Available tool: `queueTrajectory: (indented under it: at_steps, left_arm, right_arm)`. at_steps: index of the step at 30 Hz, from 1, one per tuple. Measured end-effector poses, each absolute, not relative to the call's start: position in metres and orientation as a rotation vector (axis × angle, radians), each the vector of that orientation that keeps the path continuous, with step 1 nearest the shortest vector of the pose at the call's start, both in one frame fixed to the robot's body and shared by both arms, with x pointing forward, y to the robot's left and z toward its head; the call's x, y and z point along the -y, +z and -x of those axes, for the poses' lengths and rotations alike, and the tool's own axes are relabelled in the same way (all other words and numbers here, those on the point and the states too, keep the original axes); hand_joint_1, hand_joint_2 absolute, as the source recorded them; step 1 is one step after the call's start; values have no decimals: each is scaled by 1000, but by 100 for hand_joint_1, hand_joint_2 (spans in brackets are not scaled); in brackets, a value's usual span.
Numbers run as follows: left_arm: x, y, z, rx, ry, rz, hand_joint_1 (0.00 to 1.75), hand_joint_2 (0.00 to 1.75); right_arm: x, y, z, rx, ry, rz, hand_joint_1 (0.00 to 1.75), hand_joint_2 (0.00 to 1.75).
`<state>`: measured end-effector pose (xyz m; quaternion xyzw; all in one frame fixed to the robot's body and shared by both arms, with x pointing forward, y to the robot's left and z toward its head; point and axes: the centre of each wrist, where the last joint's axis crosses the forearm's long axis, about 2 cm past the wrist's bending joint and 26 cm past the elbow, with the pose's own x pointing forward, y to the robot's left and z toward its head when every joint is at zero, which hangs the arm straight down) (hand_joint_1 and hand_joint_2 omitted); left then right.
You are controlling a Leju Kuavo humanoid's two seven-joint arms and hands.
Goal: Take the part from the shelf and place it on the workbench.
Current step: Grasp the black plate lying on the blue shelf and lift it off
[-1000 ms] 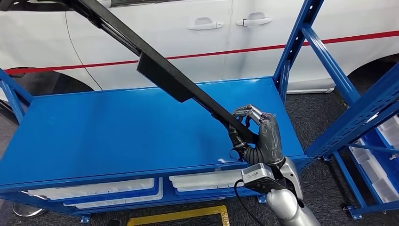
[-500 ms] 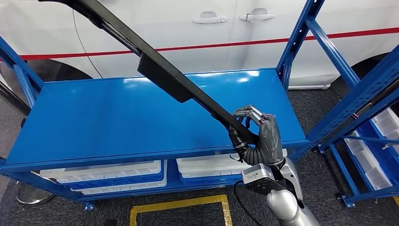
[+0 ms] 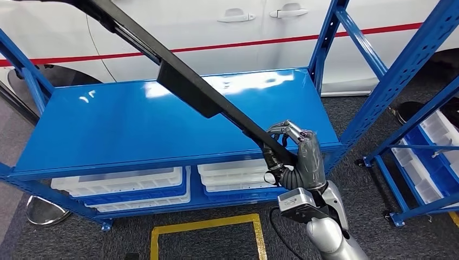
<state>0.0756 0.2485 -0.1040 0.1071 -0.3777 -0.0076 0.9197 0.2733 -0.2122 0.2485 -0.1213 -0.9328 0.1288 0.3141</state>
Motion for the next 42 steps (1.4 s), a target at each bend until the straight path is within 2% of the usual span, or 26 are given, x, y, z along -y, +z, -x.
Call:
queueTrajectory:
  at_steps: [42]
  left_arm:
    - [-250, -104, -77, 768, -12, -226, 0, 175]
  right_arm:
    - [213, 244, -270, 2448, 322, 299, 175, 175]
